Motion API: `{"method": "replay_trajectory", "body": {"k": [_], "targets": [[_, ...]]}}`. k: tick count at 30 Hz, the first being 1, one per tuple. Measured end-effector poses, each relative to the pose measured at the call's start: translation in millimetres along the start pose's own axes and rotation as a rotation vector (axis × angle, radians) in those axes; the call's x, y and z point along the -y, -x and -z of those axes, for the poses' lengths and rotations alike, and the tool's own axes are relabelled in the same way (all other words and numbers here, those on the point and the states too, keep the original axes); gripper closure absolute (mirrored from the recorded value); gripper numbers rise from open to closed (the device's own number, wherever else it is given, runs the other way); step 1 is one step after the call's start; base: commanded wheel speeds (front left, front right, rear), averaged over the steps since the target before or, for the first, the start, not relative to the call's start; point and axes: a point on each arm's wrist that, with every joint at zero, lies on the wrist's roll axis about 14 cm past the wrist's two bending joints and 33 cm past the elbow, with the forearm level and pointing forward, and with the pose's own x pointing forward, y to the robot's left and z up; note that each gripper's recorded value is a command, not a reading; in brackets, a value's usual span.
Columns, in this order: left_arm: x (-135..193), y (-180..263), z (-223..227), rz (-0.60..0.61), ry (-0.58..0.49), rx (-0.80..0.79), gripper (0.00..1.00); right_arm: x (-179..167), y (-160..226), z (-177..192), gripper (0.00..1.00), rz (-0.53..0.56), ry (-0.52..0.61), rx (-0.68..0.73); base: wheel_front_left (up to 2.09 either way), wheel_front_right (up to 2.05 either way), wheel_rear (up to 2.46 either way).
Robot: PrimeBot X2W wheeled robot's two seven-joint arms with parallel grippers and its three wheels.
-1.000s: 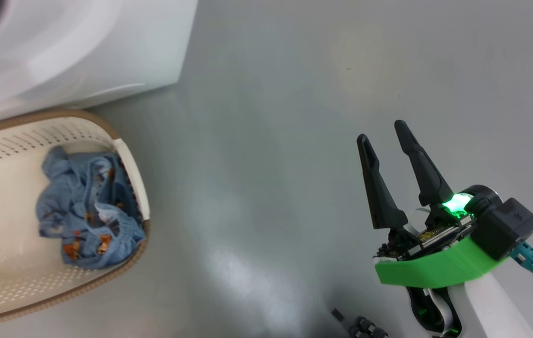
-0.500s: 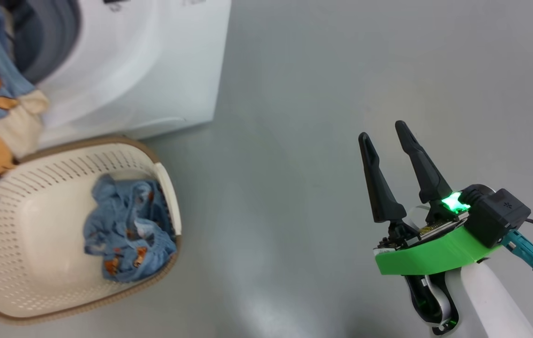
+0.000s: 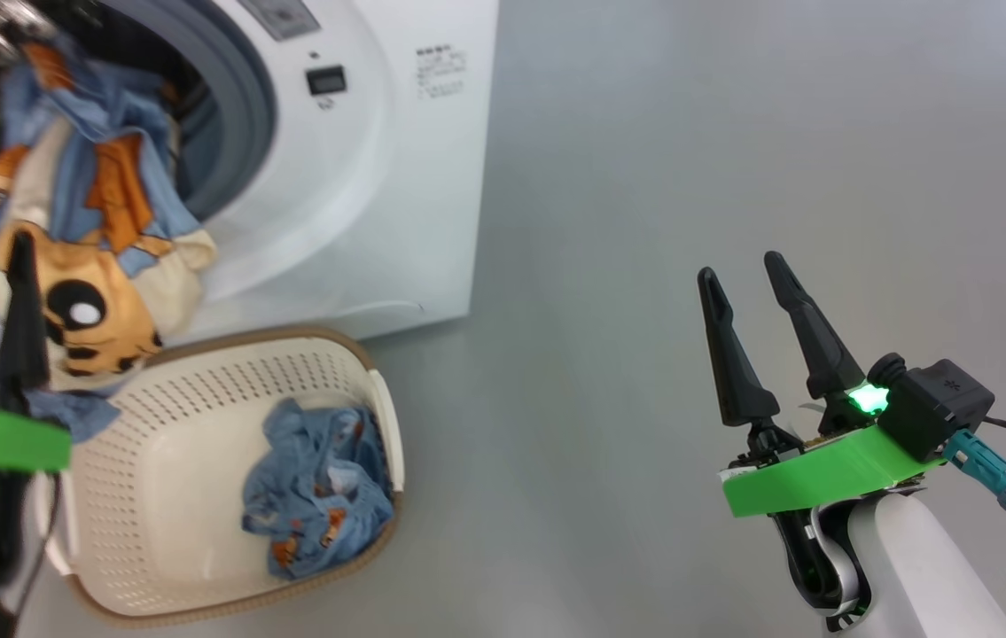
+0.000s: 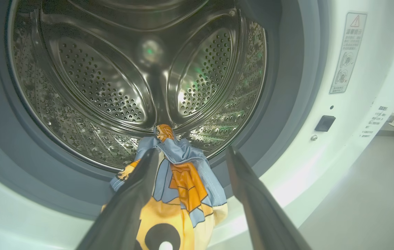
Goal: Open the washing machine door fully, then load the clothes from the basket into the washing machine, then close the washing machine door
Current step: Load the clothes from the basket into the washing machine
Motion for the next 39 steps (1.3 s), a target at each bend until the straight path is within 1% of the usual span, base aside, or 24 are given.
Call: {"method": "replay_trajectory", "body": {"k": [12, 19, 25, 30, 39], "targets": [[-7.4, 82.2, -18.2, -0.103, 0.004, 0.058, 0.0, -15.4, 14.2, -20.5, 0.0, -0.032, 0.013, 0.045, 0.0, 0.0, 0.0], [-9.1, 115.7, -26.3, -0.14, -0.013, 0.087, 0.0, -21.9, 16.6, -30.7, 0.0, -0.05, 0.03, 0.07, 0.0, 0.0, 0.0], [-6.9, 128.4, -24.4, -0.154, -0.006, 0.088, 0.0, -23.7, 21.4, -27.8, 0.0, -0.054, 0.041, 0.059, 0.0, 0.0, 0.0], [-2.8, 129.8, -25.7, -0.156, 0.01, 0.1, 0.0, -24.7, 21.9, -27.1, 0.0, -0.057, 0.045, 0.055, 0.0, 0.0, 0.0], [-1.6, 130.7, -27.5, -0.154, 0.003, 0.104, 0.0, -25.2, 22.7, -25.6, 0.0, -0.058, 0.05, 0.049, 0.0, 0.0, 0.0]]}}
